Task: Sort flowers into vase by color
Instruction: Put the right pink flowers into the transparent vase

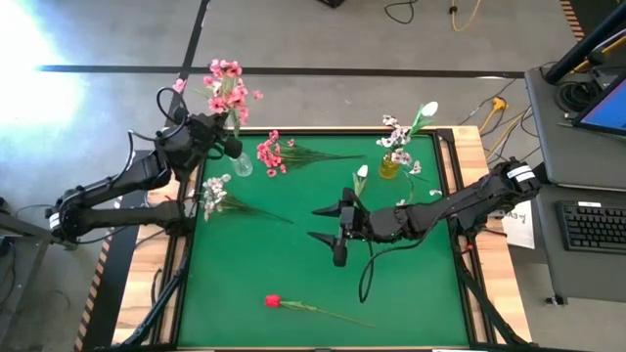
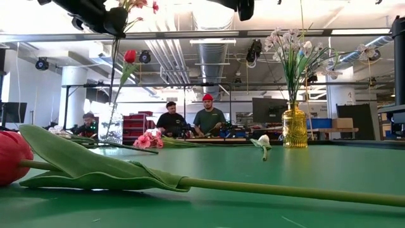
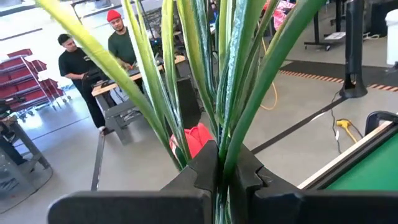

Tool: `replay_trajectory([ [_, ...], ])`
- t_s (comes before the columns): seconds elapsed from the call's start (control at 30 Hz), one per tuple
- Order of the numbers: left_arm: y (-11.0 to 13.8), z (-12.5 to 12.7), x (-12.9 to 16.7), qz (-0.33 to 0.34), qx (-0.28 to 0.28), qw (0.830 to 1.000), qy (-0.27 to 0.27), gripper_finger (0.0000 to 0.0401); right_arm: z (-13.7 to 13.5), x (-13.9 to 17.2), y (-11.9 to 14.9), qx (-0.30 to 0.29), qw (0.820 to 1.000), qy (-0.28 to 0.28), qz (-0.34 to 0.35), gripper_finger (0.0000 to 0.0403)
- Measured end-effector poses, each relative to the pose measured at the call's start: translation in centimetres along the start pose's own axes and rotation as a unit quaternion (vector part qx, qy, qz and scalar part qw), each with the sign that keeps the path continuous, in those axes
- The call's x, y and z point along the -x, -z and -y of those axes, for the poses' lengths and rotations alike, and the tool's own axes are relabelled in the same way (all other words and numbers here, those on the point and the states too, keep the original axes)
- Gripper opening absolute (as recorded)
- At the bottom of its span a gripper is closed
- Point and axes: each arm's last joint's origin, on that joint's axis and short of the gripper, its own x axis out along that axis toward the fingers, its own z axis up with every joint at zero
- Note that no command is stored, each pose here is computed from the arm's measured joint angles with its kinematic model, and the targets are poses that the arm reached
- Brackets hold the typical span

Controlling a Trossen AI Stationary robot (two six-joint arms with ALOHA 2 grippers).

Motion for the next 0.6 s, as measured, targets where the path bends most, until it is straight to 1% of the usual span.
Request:
replay_trajectory([
  [0.17,-0.13,0.19,-0.27,0.005,0.013,1.000,-0.002,0.0000,0.00,0.00,0.06,0.001,1.000,0.000,-0.003,0.0249],
  [0.6,-0.02,0.09,-0.30,0.000,0.052,0.999,-0.007,0.0003,0.02,0.00,0.23,0.004,1.000,0.000,-0.011,0.0268],
])
